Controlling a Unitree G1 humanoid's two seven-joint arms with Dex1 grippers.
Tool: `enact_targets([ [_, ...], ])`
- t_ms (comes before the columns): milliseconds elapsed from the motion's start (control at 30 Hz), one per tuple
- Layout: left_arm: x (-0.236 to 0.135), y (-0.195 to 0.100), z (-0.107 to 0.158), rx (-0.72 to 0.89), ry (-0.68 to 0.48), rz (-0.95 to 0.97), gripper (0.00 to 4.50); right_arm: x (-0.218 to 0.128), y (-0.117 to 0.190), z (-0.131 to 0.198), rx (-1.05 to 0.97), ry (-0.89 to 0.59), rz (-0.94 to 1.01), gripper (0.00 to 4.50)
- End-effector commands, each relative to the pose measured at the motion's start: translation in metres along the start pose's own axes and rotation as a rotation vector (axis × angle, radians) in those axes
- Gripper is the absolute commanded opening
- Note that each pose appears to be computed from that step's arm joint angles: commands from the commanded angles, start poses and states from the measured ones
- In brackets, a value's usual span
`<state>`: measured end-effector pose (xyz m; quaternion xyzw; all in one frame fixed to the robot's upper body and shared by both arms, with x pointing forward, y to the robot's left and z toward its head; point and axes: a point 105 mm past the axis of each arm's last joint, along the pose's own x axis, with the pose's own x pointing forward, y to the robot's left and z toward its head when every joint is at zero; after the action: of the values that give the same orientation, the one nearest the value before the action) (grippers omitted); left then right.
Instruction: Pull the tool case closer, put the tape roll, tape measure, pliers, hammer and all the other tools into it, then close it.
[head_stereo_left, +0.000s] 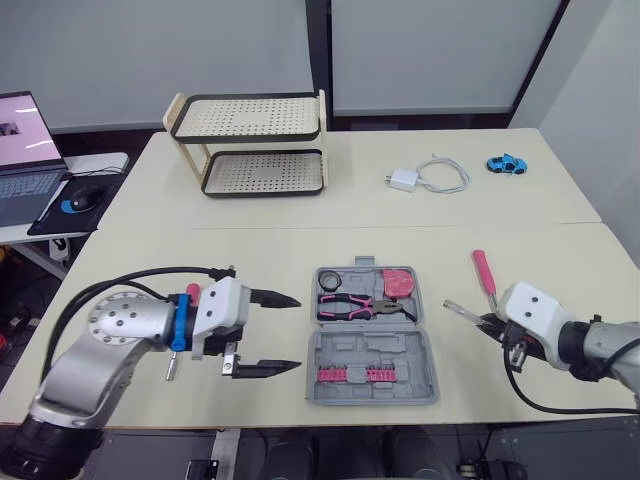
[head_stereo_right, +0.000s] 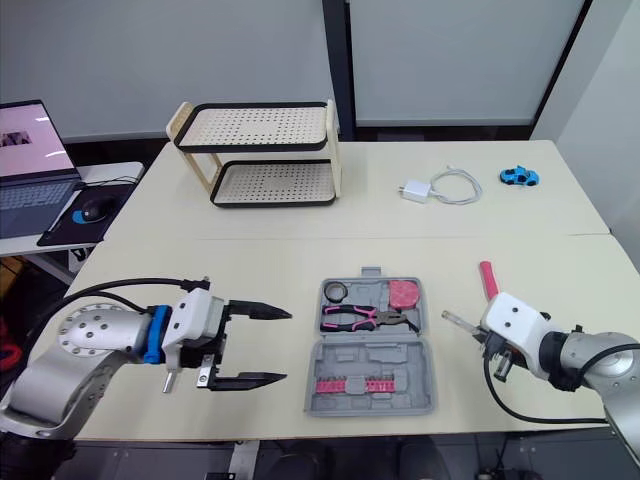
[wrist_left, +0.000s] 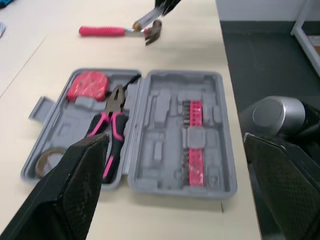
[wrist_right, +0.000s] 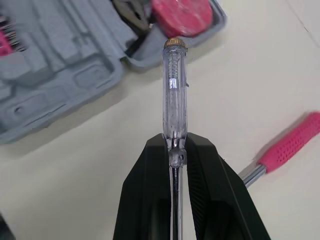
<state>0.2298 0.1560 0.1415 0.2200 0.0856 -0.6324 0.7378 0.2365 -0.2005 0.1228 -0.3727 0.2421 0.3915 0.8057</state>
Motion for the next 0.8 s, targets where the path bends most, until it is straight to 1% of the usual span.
enact_targets([
  [33, -0.014, 0.001, -0.01, 0.027, 0.088, 0.0, 4.5, 0.003, 0.019, 0.027, -0.121, -0.014, 0.148, 0.17],
  [133, -0.015, -0.004, -0.018, 0.031, 0.124, -0.023, 4.5, 0.018, 0.026, 0.041, -0.169, -0.019, 0.218, 0.17],
  [333, -0.013, -0.013, -0.024, 0.04, 0.138, -0.056, 4.5, 0.053, 0.029, 0.073, -0.212, -0.058, 0.281, 0.17],
  [600, -0.007, -0.014, -0.024, 0.049, 0.121, -0.063, 4.5, 0.088, 0.044, 0.088, -0.271, -0.058, 0.357, 0.17],
  [800, -0.004, -0.014, -0.024, 0.057, 0.117, -0.071, 4.5, 0.105, 0.048, 0.101, -0.297, -0.084, 0.379, 0.17],
])
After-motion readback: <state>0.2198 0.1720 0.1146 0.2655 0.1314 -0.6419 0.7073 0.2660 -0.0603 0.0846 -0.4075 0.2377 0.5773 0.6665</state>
